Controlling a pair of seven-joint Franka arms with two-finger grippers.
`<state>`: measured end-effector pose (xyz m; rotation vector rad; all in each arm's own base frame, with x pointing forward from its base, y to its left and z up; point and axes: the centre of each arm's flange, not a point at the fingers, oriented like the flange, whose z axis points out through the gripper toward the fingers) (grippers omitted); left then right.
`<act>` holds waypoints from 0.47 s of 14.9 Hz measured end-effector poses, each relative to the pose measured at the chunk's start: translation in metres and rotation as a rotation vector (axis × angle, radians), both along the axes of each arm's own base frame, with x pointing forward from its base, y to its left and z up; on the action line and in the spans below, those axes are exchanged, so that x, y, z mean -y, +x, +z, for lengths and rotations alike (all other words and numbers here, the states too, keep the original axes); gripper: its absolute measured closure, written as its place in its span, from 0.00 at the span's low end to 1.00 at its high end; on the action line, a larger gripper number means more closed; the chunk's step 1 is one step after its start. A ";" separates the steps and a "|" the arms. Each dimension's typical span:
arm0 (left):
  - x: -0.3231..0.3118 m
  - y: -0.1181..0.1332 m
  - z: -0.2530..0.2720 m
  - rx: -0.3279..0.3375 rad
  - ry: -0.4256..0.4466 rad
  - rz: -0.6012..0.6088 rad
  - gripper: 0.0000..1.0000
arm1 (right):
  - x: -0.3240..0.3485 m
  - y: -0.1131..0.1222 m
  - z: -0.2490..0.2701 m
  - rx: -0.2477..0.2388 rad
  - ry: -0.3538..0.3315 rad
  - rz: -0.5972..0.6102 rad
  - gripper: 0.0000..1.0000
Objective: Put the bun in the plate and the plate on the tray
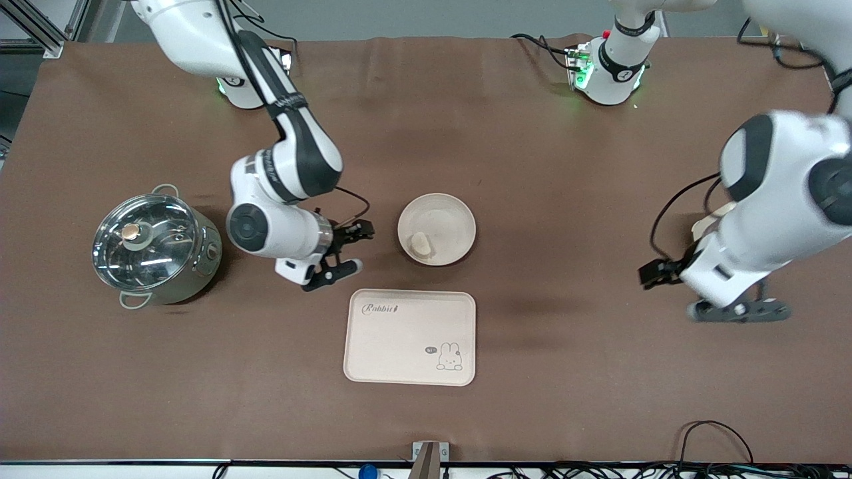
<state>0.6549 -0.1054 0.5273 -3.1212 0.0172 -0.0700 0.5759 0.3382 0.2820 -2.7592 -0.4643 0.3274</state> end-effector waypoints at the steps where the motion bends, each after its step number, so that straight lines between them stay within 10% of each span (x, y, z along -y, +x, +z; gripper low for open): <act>1: -0.004 -0.016 0.030 0.001 -0.026 0.013 0.00 | -0.014 -0.007 -0.012 -0.010 0.010 0.001 0.22; 7: -0.014 -0.097 0.114 0.034 -0.049 0.029 0.00 | -0.067 -0.042 -0.062 0.020 0.012 0.025 0.27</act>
